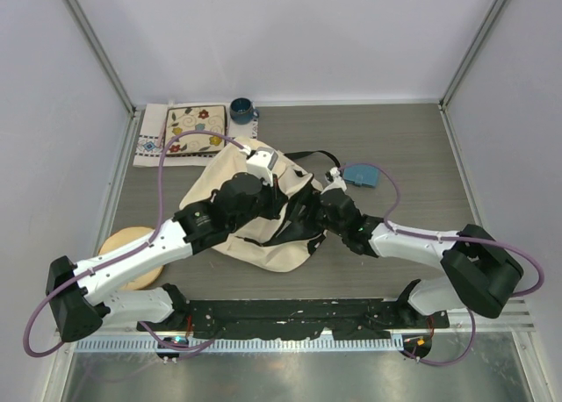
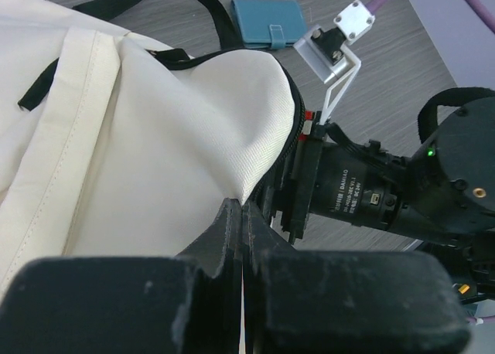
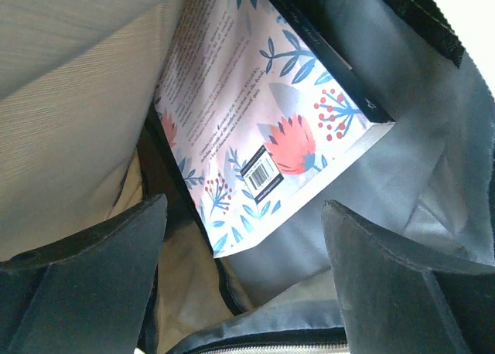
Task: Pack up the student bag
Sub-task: Place the book in the student bag.
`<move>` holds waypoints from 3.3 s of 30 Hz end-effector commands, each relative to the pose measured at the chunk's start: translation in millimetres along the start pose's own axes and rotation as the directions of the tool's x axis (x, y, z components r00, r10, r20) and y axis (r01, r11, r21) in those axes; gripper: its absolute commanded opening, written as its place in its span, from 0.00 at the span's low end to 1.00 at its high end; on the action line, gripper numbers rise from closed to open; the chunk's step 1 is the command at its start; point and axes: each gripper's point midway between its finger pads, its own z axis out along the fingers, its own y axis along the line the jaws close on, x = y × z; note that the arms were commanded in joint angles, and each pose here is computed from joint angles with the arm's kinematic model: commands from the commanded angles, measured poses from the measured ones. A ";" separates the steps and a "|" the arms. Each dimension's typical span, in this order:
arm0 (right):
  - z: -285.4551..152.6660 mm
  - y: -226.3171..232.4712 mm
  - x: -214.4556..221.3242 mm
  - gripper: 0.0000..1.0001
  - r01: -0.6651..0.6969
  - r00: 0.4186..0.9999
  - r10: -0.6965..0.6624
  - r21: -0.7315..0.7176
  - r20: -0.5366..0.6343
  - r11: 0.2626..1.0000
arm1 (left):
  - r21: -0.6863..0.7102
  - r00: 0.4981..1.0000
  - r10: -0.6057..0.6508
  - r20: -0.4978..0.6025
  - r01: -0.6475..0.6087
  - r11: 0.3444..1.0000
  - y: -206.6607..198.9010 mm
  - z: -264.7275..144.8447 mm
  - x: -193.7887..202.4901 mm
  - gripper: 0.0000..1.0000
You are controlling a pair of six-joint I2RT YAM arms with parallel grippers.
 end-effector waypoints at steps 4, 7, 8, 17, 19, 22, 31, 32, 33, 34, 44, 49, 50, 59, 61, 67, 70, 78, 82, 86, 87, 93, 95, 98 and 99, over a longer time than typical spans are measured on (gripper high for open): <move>-2.2 5.5 1.7 0.85 0.020 1.000 -0.020 -0.024 -0.017 1.000 | 0.093 0.993 -0.053 0.103 0.044 0.995 -21.5 -4.5 -28.7 0.00; 1.8 7.2 5.2 0.84 0.001 0.999 -0.002 -0.033 -0.033 0.999 | 0.092 0.994 -0.051 0.100 0.041 0.995 -21.4 -4.7 -28.2 0.00; 4.2 4.8 7.7 0.83 -0.004 0.999 0.003 -0.027 -0.038 1.000 | 0.091 0.994 -0.051 0.100 0.042 0.995 -20.8 -5.4 -28.2 0.00; 20.0 60.4 0.2 0.52 -0.015 0.998 0.002 -0.222 -0.061 0.975 | 0.092 0.993 -0.050 0.103 0.041 0.995 -20.8 -6.5 -28.8 0.00; 27.1 72.5 -8.6 0.44 -0.004 0.999 -0.004 -0.241 -0.033 0.971 | 0.094 0.993 -0.050 0.104 0.041 0.995 -21.3 -6.7 -29.3 0.00; 41.4 82.1 -15.7 0.41 0.009 1.000 -0.014 -0.245 -0.016 0.970 | 0.106 0.994 -0.049 0.099 0.038 0.994 -23.7 -6.6 -29.2 0.00; 56.2 64.6 -5.5 0.56 -0.017 0.999 0.009 -0.206 -0.041 0.978 | 0.105 0.994 -0.053 0.094 0.043 0.993 -23.1 -6.3 -26.8 0.00; 48.0 67.8 -9.2 0.59 -0.012 1.000 0.006 -0.217 -0.027 0.976 | 0.102 0.994 -0.055 0.096 0.045 0.994 -22.1 -6.7 -26.7 0.00; 44.6 52.4 -5.3 0.61 -0.001 1.000 -0.004 -0.176 -0.023 0.984 | 0.100 0.994 -0.055 0.097 0.046 0.994 -21.5 -7.3 -26.7 0.00; 39.5 49.7 -6.0 0.63 0.012 1.000 -0.015 -0.168 -0.013 0.986 | 0.095 0.994 -0.056 0.094 0.047 0.994 -20.2 -6.7 -25.0 0.00; 13.5 19.9 -13.0 0.70 0.041 0.998 -0.037 -0.075 0.055 0.996 | 0.109 0.994 -0.057 0.088 0.047 0.993 -23.8 -4.0 -24.1 0.00; 39.7 31.3 -6.9 0.70 0.019 1.000 -0.017 -0.121 0.022 0.992 | 0.122 0.994 -0.058 0.091 0.046 0.991 -25.9 -6.7 -26.1 0.00; 43.4 36.5 -1.9 0.70 0.006 1.000 -0.007 -0.144 -0.009 0.990 | 0.122 0.994 -0.058 0.091 0.046 0.991 -25.8 -7.1 -26.2 0.00; 56.1 95.4 -28.2 0.63 0.035 0.996 -0.002 -0.365 0.091 0.930 | 0.159 0.996 -0.054 0.067 0.042 0.986 -32.9 -6.8 -22.1 0.00; 57.3 93.1 -29.2 0.58 0.036 0.995 -0.001 -0.358 0.098 0.933 | 0.170 0.997 -0.052 0.059 0.041 0.985 -35.5 -4.9 -20.5 0.00; 62.5 67.1 -16.9 0.38 0.039 0.997 -0.015 -0.298 0.081 0.954 | 0.173 0.997 -0.051 0.050 0.042 0.984 -37.2 -1.4 -18.6 0.00; 57.0 52.9 -11.4 0.38 0.049 0.997 -0.030 -0.266 0.073 0.963 | 0.161 0.998 -0.048 0.047 0.040 0.986 -34.6 -1.5 -17.4 0.00; 20.3 21.2 -16.3 0.69 0.113 0.988 -0.095 -0.155 0.120 0.981 | 0.146 0.998 -0.046 0.039 0.040 0.989 -29.3 -1.5 -11.1 0.00; 1.4 8.1 -22.3 0.72 0.134 0.982 -0.119 -0.095 0.149 0.986 | 0.145 0.998 -0.048 0.035 0.042 0.988 -29.1 -0.2 -9.1 0.00; -23.1 -4.0 -25.8 0.72 0.128 0.979 -0.119 -0.045 0.167 0.991 | 0.144 0.998 -0.048 0.029 0.043 0.989 -28.3 0.6 -6.6 0.00; -27.1 -8.7 -29.9 0.72 0.124 0.976 -0.119 -0.015 0.184 0.992 | 0.142 0.998 -0.048 0.026 0.044 0.989 -28.1 1.0 -5.8 0.00; -56.7 -44.3 -42.6 0.71 0.117 0.961 -0.156 0.173 0.227 0.978 | 0.138 0.999 -0.050 0.000 0.050 0.989 -27.3 6.1 2.7 0.00; -63.7 -57.1 -44.4 0.69 0.113 0.956 -0.167 0.226 0.239 0.968 | 0.141 0.998 -0.053 -0.013 0.055 0.988 -28.0 8.4 6.8 0.00; -73.3 -59.8 -46.3 0.65 0.101 0.956 -0.161 0.243 0.245 0.965 | 0.141 0.998 -0.056 -0.022 0.058 0.988 -27.9 10.0 9.9 0.00; -74.9 -63.1 -43.8 0.62 0.095 0.959 -0.156 0.252 0.236 0.963 | 0.139 0.998 -0.056 -0.026 0.059 0.989 -27.3 10.7 11.6 0.00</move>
